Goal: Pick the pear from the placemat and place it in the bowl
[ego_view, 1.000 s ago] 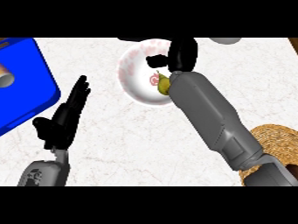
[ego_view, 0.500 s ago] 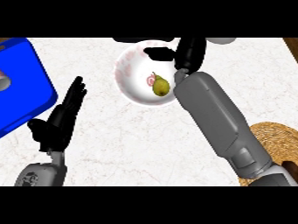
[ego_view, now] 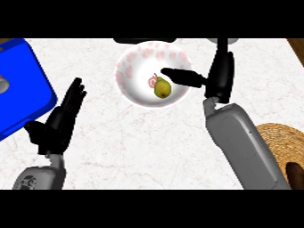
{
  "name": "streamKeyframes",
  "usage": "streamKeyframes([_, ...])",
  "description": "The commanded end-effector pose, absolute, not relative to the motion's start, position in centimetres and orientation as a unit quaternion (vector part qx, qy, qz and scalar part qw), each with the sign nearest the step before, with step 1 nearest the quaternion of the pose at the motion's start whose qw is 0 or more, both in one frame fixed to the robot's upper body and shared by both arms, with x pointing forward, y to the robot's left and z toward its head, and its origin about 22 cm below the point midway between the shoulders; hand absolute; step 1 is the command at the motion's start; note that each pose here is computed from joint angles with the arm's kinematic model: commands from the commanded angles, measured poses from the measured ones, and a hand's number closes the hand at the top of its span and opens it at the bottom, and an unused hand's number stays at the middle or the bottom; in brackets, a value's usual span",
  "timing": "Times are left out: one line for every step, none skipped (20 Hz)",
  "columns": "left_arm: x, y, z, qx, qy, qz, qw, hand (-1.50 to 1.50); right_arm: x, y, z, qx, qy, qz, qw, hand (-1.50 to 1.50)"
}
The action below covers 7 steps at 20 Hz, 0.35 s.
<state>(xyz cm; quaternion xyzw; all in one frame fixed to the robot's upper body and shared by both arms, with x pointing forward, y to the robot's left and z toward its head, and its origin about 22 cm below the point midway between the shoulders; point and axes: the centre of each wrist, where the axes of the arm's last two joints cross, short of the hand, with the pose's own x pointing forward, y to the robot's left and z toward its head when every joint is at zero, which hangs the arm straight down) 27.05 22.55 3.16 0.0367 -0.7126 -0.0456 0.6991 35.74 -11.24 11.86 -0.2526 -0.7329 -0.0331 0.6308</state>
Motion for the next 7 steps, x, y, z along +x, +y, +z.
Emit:
streamKeyframes([26.2, 21.4, 1.6, 0.032, -0.713, -0.038, 0.699, 0.0, 32.7, -13.0, 10.9, -0.225, -0.745, -0.032, 0.628, -1.5])
streamKeyframes([26.6, 20.5, 3.2, 0.027, -0.708, -0.045, 0.704, 0.0, 31.1, -12.1, 10.6, -0.217, -0.741, -0.007, 0.636, -1.5])
streamKeyframes([25.7, 20.7, 2.4, 0.039, -0.716, -0.054, 0.695, 0.0, 31.2, -12.4, 11.4, -0.219, -0.743, -0.022, 0.632, -1.5])
streamKeyframes([28.1, 20.3, 4.5, 0.031, -0.717, -0.051, 0.694, 0.0, 30.1, -11.8, 9.6, -0.228, -0.735, -0.017, 0.638, -1.5])
streamKeyframes([26.4, 22.6, 2.7, 0.041, -0.713, -0.048, 0.699, 0.0, 30.6, -12.8, 8.8, -0.229, -0.741, -0.012, 0.632, -1.5])
streamKeyframes([27.6, 22.6, 2.9, 0.036, -0.714, -0.047, 0.698, 0.0, 29.5, -13.3, 11.0, -0.229, -0.739, -0.008, 0.634, -1.5])
streamKeyframes([27.7, 22.3, 3.6, 0.031, -0.714, -0.048, 0.697, 0.0, 30.4, -12.6, 7.4, -0.226, -0.741, -0.021, 0.632, -1.5])
